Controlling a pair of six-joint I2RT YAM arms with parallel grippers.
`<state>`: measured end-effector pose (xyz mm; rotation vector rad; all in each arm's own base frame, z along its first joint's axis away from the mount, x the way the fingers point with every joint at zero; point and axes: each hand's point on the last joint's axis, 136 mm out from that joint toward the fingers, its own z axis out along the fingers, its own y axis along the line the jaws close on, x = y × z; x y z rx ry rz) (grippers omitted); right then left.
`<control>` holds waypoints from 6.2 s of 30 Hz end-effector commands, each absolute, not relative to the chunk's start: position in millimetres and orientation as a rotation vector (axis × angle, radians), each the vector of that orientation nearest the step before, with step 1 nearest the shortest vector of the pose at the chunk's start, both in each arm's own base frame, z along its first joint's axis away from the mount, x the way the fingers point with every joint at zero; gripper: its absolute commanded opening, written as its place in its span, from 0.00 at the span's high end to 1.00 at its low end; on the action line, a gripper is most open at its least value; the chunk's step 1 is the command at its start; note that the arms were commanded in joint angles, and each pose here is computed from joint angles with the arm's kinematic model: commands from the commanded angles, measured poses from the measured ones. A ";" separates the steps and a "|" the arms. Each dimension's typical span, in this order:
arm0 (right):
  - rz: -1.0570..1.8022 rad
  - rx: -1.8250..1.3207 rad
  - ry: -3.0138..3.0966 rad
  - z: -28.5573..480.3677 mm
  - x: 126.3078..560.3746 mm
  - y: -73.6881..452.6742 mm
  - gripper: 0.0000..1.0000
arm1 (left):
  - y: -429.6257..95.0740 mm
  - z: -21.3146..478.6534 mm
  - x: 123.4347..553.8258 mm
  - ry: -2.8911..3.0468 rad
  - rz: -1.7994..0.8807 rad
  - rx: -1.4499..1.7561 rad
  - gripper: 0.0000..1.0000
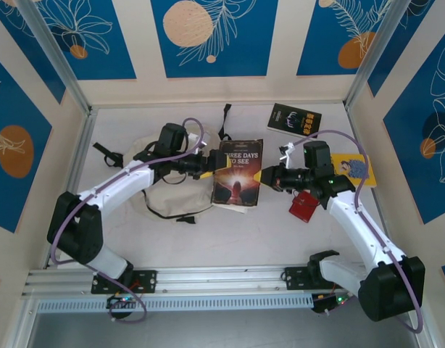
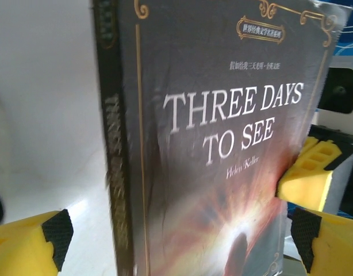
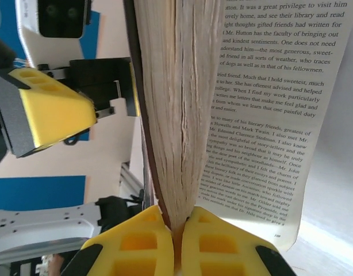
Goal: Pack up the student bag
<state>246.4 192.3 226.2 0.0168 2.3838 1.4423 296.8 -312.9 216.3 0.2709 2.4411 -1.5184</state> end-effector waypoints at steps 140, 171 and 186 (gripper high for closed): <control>1.220 0.760 1.970 267.5 314.3 153.5 1.00 | -237.1 123.5 284.9 2.764 -0.362 0.476 0.32; 1.192 0.738 1.973 267.4 307.6 149.0 1.00 | -245.8 95.4 309.4 2.782 -0.081 0.512 1.00; 1.084 0.688 2.062 270.8 286.3 137.9 1.00 | -237.0 202.6 346.1 2.529 -0.320 0.274 1.00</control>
